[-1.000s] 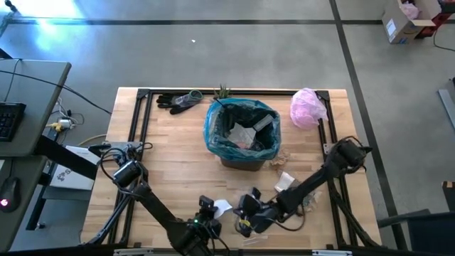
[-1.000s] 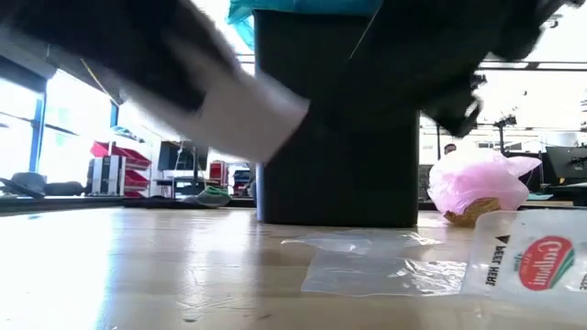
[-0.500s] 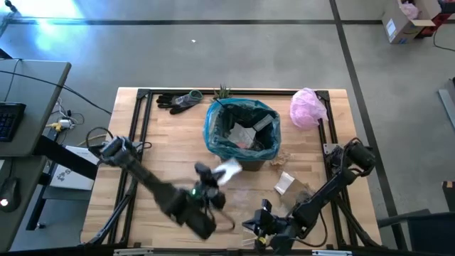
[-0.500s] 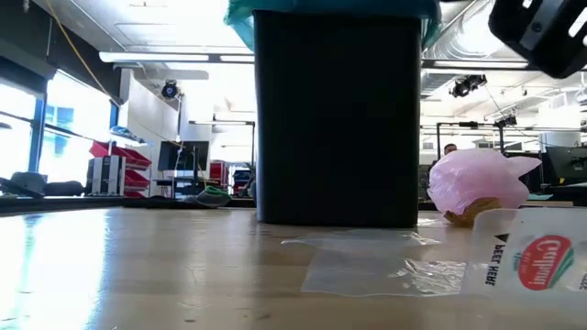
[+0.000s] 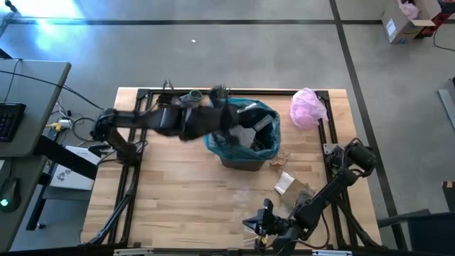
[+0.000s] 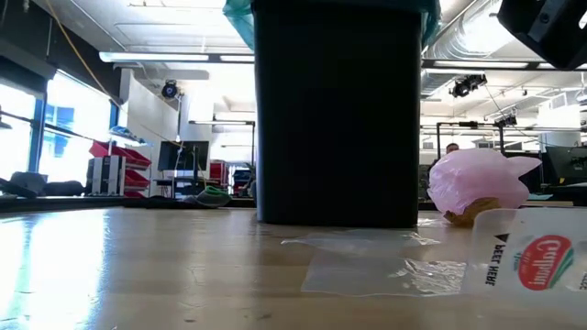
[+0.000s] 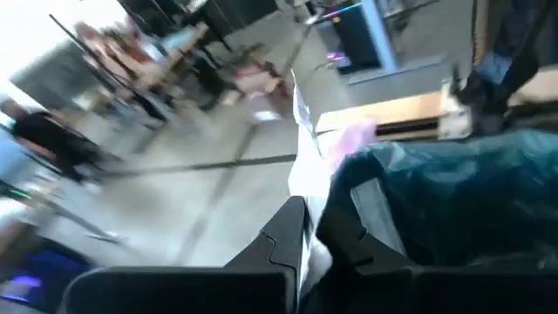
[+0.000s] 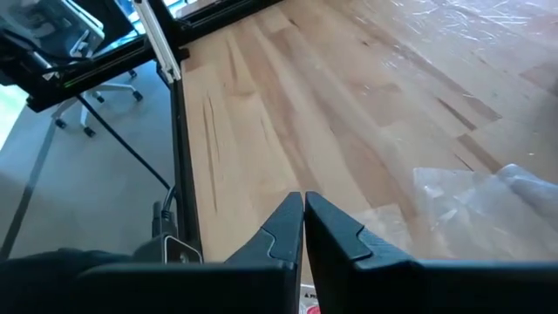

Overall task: Place trash/remove bag and relplace
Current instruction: Put the white paper into the trash bin, then put the transparent plastic into the trash bin

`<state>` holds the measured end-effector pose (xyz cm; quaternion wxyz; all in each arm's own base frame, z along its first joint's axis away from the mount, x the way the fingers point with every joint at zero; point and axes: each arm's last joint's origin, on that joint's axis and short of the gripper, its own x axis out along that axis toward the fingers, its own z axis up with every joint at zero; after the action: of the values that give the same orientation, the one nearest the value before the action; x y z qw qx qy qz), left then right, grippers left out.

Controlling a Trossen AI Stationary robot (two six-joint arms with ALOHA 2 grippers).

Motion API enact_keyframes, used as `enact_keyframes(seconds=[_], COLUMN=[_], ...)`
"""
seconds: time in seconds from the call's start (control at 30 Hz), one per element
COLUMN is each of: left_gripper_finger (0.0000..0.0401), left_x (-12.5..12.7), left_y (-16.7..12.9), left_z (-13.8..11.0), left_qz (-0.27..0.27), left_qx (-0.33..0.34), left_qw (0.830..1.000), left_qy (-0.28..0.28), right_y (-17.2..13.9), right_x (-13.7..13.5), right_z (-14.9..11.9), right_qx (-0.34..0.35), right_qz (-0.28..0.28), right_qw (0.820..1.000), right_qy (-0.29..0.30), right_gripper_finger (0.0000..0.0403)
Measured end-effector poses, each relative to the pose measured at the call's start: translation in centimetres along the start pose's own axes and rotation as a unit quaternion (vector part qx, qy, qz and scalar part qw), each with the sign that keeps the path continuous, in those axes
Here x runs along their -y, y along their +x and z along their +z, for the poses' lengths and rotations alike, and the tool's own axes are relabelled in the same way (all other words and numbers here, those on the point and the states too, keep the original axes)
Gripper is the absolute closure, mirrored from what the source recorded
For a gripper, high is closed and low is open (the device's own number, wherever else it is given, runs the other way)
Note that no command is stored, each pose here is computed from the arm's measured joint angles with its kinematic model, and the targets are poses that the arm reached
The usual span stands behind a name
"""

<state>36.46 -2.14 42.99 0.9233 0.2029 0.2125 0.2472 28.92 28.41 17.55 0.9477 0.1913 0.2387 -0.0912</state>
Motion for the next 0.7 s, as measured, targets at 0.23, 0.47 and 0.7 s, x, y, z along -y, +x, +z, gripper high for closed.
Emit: enact_keyframes(seconds=[0.23,0.47,0.7], left_gripper_finger=[0.0380,0.0311,0.0226], left_x=[-1.2,0.3,2.0], left_y=[1.8,1.5,-1.6], left_z=[-2.4,-2.7,-1.4], left_qz=[-0.153,-0.150,-0.190], left_qx=[-0.071,-0.092,-0.054], left_qw=[0.983,0.983,0.979], left_qy=[-0.076,-0.047,-0.037], right_y=[-0.6,-0.5,-0.7], right_x=[-0.3,-0.2,-0.3], right_z=[-0.4,-0.3,-0.5], right_qx=[0.006,0.007,0.002], right_qz=[0.000,-0.004,0.001], right_qw=[1.000,1.000,1.000], right_qy=[-0.007,-0.012,-0.014], right_gripper_finger=[0.0402,0.0402,0.0402])
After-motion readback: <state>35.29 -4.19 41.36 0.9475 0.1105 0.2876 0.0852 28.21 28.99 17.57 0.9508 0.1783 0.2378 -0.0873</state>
